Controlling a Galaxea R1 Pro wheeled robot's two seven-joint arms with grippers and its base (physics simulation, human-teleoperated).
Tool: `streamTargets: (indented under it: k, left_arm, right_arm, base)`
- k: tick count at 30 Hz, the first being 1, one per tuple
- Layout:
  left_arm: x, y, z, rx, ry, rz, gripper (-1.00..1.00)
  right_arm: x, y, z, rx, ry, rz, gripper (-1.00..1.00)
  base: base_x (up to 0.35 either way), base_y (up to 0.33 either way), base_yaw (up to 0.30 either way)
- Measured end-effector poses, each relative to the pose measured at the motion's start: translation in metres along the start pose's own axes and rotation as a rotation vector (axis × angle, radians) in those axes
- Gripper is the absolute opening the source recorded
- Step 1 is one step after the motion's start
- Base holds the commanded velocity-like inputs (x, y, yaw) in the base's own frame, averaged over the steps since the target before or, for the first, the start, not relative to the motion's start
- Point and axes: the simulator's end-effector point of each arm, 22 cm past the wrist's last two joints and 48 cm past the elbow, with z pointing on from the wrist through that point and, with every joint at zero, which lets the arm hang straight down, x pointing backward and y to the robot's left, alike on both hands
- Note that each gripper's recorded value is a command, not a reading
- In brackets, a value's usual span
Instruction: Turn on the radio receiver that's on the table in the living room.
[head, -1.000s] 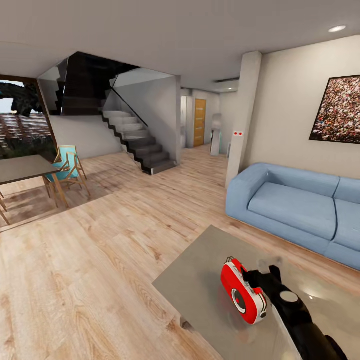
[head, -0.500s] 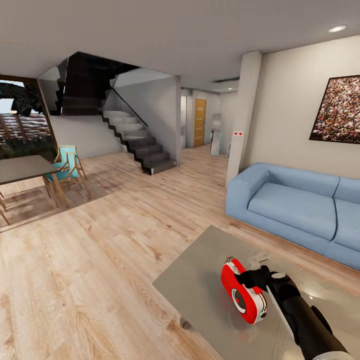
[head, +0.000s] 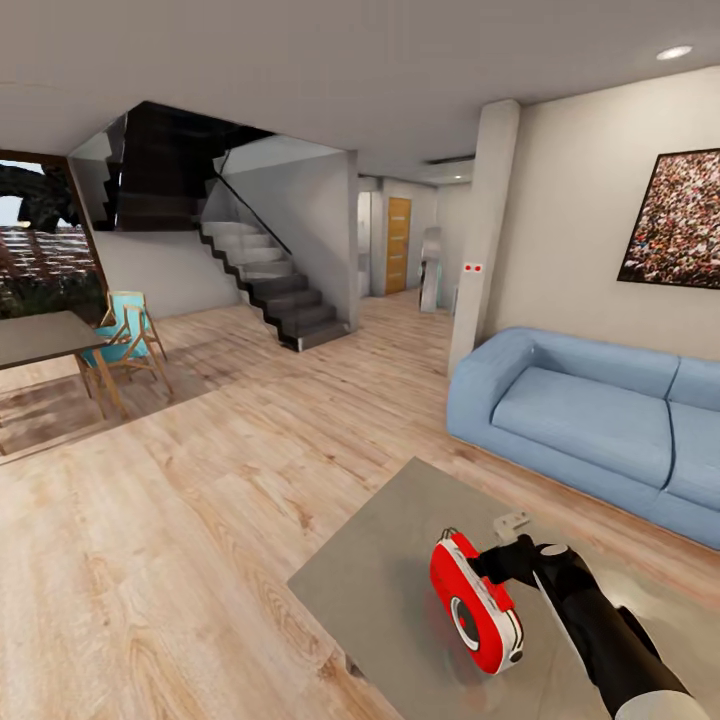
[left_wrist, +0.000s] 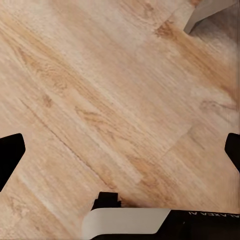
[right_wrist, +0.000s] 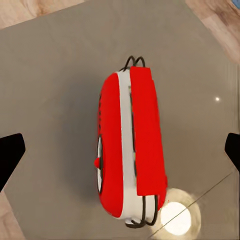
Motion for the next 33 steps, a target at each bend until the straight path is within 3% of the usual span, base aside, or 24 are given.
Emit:
streamTargets:
  k: [12, 27, 33]
  left_arm:
    - [0.000, 0.001, 0.000, -0.001, 0.000, 0.000, 1.00]
    - [-0.001, 0.000, 0.000, 0.000, -0.002, -0.003, 1.00]
    - [-0.001, 0.001, 0.000, -0.001, -0.002, -0.001, 1.00]
  right_arm:
    - [-0.001, 0.002, 0.000, -0.006, -0.001, -0.001, 1.00]
    - [-0.001, 0.005, 0.001, -0.017, -0.002, 0.001, 1.00]
    - [0.021, 0.020, 0.002, -0.126, 0.045, 0.012, 1.00]
  base:
    - [0.229, -0.222, 0.165]
    - [0.016, -0.016, 0.130]
    - [-0.037, -0.062, 0.013]
